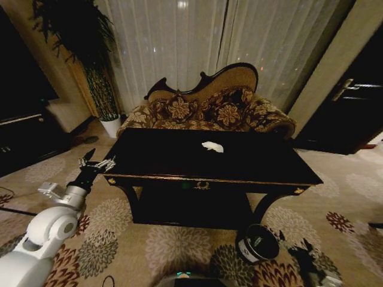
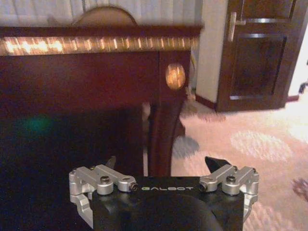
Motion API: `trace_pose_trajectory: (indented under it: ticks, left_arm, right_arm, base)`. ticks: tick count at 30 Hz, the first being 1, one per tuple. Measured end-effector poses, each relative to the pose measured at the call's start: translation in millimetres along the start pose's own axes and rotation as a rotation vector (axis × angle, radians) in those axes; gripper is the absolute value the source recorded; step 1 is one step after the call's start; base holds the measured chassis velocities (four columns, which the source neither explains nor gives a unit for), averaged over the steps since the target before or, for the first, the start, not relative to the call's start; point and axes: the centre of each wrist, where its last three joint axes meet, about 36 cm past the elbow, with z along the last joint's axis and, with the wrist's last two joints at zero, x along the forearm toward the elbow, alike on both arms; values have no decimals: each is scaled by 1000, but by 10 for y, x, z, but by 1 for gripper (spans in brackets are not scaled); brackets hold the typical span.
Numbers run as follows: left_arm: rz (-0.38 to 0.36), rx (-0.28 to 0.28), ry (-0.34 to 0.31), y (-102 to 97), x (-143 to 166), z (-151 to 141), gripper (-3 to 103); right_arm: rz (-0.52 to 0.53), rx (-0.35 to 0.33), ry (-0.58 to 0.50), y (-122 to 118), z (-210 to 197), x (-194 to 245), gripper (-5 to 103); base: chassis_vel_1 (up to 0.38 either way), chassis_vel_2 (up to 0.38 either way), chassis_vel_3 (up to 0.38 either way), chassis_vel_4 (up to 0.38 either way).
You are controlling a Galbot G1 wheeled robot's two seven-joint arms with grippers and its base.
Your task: Move to the front of the table and place the trash on the table into the trash bin.
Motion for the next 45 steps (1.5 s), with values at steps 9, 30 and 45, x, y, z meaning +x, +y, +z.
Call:
trace_pose_trajectory:
  ticks: [9, 30, 45]
  left_arm:
    - [0, 0, 0, 0, 0, 0, 100]
    - [0, 0, 0, 0, 0, 0, 100]
    - [0, 0, 0, 0, 0, 0, 100]
  right_arm:
    - [-23, 10, -98, 53, -770, 11, 100]
    - [-220, 65, -174, 973, -1870, -357, 100]
    - [-391, 191, -167, 1302, -2248, -1221, 100]
  base:
    - [0, 0, 0, 0]
    - [0, 0, 0, 0]
    - [0, 0, 0, 0]
